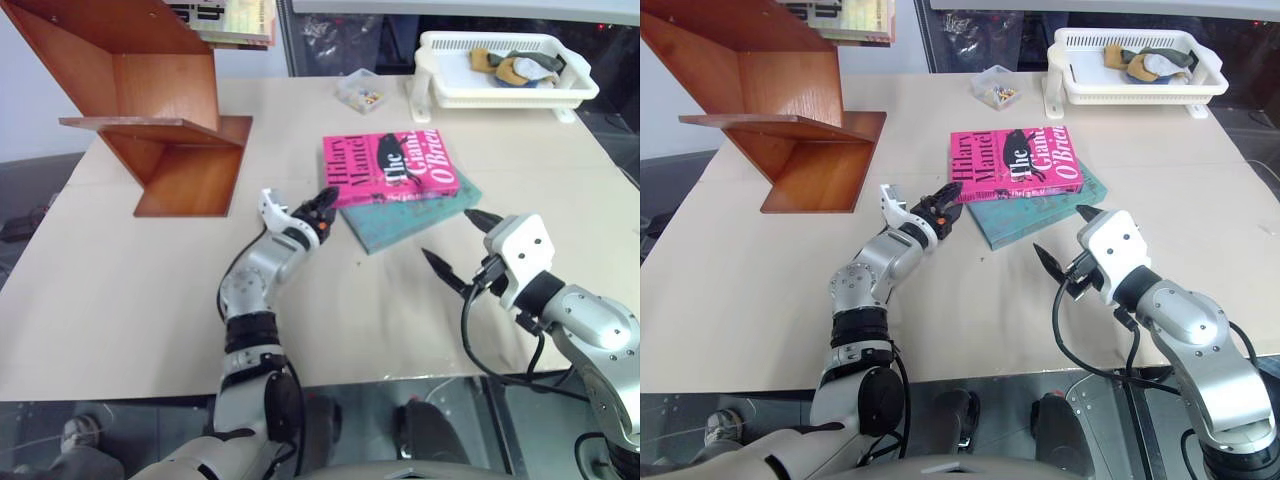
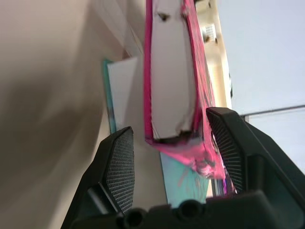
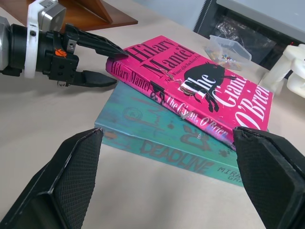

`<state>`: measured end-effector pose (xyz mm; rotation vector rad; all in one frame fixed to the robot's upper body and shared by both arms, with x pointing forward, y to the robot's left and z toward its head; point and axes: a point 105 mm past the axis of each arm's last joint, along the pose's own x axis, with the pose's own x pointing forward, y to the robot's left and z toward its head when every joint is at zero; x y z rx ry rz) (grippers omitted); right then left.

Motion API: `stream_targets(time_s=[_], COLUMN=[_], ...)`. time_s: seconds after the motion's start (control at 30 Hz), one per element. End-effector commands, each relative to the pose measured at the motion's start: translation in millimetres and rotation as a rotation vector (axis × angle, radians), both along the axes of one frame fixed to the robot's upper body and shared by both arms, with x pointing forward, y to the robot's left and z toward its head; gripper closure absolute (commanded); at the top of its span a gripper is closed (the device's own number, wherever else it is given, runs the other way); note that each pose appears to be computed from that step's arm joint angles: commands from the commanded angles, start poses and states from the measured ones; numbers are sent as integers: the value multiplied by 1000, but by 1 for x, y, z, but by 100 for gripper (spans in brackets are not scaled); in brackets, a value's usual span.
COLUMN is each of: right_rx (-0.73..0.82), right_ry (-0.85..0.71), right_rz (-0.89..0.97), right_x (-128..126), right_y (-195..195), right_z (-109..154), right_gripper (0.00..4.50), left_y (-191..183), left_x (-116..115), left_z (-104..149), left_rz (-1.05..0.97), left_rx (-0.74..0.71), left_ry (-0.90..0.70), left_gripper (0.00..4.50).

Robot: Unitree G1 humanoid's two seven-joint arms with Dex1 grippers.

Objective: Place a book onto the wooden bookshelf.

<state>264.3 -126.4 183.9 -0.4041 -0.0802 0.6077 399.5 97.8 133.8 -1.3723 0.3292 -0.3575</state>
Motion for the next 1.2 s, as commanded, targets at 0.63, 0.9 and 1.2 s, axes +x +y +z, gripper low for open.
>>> stream_targets(time_s=[0.63,0.9,1.2], right_rx=[-6,-4,-2], right_ry=[-46,-43,-44], right_rz=[13,13,14], right_x=[-5,-5,-4], right_y=[3,3,4], right_z=[9,9,9], right_gripper=[0,0,0], left_y=[5,20,34], left_x=[-7,-18,-28], left_z=[17,26,20], left_rz=[16,-93,-386], left_rx=[-72,-13,169], left_ry=[-39,-86,-94], left_gripper=[398,407,407])
